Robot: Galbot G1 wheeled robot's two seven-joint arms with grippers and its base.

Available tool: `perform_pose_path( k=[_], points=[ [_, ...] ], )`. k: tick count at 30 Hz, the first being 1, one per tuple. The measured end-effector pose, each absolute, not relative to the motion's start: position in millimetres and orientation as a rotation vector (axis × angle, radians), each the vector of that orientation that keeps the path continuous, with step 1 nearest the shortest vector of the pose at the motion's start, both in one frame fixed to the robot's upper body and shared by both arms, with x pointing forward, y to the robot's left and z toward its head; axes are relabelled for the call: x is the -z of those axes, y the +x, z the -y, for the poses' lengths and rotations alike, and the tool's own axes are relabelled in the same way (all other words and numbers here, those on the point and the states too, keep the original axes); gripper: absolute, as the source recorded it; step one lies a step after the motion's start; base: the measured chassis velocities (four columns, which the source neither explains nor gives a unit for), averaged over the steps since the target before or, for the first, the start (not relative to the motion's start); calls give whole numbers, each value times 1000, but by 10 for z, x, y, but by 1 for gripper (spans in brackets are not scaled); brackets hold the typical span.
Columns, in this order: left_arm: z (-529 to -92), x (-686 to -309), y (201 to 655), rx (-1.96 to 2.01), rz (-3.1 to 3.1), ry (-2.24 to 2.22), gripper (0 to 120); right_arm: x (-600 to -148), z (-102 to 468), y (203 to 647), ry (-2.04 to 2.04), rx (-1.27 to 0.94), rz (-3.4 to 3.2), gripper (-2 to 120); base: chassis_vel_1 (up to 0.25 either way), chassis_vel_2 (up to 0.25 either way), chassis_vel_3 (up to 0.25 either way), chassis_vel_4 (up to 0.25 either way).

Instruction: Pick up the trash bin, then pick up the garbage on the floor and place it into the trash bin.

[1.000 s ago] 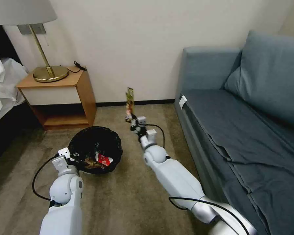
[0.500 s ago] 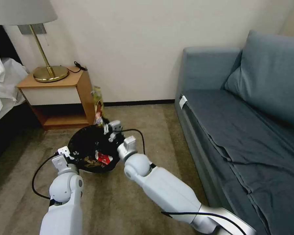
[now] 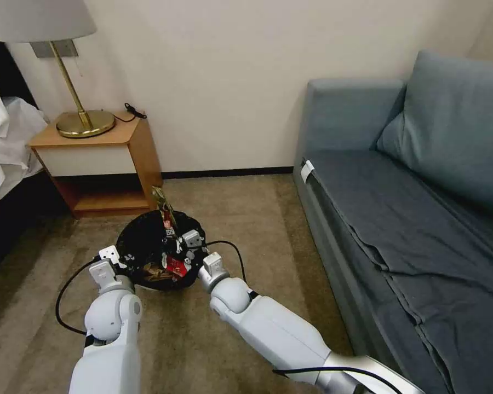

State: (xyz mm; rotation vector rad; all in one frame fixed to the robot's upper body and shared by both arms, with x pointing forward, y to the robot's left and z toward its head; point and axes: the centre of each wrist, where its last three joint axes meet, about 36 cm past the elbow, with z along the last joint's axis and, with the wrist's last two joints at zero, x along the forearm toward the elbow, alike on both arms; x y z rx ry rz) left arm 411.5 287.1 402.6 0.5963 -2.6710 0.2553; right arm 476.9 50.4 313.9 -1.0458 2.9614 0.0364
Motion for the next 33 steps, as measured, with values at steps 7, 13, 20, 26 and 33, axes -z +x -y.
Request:
perform_pose_path(
  k=[7, 13, 20, 26, 33],
  points=[
    [-2866, -4035, 4128, -249, 2676, 600, 2, -3186, -530, 4760, -1031, -73, -2958, 44, 0, 0, 0, 0],
    [-2942, -4014, 4119, -247, 2670, 619, 2, -3341, -485, 4817, -987, -113, -2932, 64, 0, 0, 0, 0],
    [-3158, -4040, 4196, -337, 2661, 667, 2, -3859, 3, 4987, -765, -245, -2872, 93, 0, 0, 0, 0],
    [-3383, -4086, 4331, -468, 2638, 731, 2, -3956, 642, 4817, -547, -418, -2932, 100, 0, 0, 0, 0],
    [-3483, -4207, 4642, -677, 2551, 858, 2, -3729, 1389, 4485, -309, -475, -2960, 100, 0, 0, 0, 0]
  ],
)
